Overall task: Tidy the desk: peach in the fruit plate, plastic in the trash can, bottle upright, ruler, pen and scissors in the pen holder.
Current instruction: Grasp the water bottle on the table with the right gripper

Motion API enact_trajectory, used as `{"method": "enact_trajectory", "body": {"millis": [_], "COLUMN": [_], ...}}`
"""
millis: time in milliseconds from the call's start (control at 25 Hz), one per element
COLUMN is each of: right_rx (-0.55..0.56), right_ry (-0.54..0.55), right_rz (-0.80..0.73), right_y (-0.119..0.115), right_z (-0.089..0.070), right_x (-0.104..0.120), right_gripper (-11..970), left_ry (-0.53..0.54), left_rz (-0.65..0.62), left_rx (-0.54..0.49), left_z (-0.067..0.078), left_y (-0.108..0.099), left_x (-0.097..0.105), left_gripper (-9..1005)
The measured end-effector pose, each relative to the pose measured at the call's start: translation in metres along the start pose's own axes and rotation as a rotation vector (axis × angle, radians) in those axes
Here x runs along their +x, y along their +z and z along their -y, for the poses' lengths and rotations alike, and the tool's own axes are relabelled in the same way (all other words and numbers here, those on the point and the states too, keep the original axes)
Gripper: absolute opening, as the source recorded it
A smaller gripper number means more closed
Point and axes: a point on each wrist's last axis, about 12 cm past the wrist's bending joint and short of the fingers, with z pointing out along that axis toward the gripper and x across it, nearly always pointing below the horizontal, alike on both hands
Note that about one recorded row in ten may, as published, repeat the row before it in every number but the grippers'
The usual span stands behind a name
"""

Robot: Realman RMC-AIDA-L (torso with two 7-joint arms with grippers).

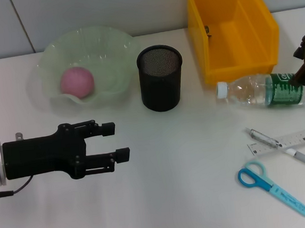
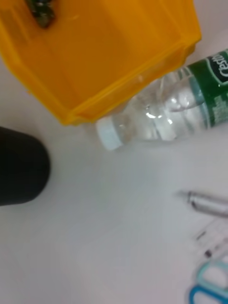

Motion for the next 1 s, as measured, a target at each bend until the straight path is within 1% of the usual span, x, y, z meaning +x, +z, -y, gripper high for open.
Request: {"method": "enact_trajectory", "body": {"millis": [360, 400, 560, 800, 960, 1000], "right_rx": [0.056, 0.055, 0.059, 0.071, 0.058, 0.044], "right_ry": [-0.033, -0.033, -0.040, -0.074, -0.083, -0.071], "right_rz": [-0.048, -0.051, -0.054, -0.070, -0.073, -0.078], "right_y": [0.020, 0.024, 0.031, 0.046, 0.050, 0.051], "right_z": [-0.001, -0.001, 0.000, -0.003, -0.004, -0.006], "right_x": [-0.002, -0.002, -0.002, -0.004, -0.006, -0.009], "right_gripper": [765, 765, 765, 763, 763, 764], "left_ry": [-0.008, -0.009, -0.011, -0.015, -0.020, -0.023], "left_rz": [0.003, 0.003, 0.005, 0.009, 0.010, 0.010], "left_rx": [-0.014, -0.015, -0.016, -0.018, -0.017, -0.017], "left_z": [0.000, 0.000, 0.000, 0.000, 0.000, 0.000], "left_y": [0.001, 0.001, 0.001, 0.001, 0.000, 0.000], "left_x": [0.002, 0.003, 0.003, 0.003, 0.003, 0.003], "left_gripper": [746, 746, 746, 745, 745, 745]}}
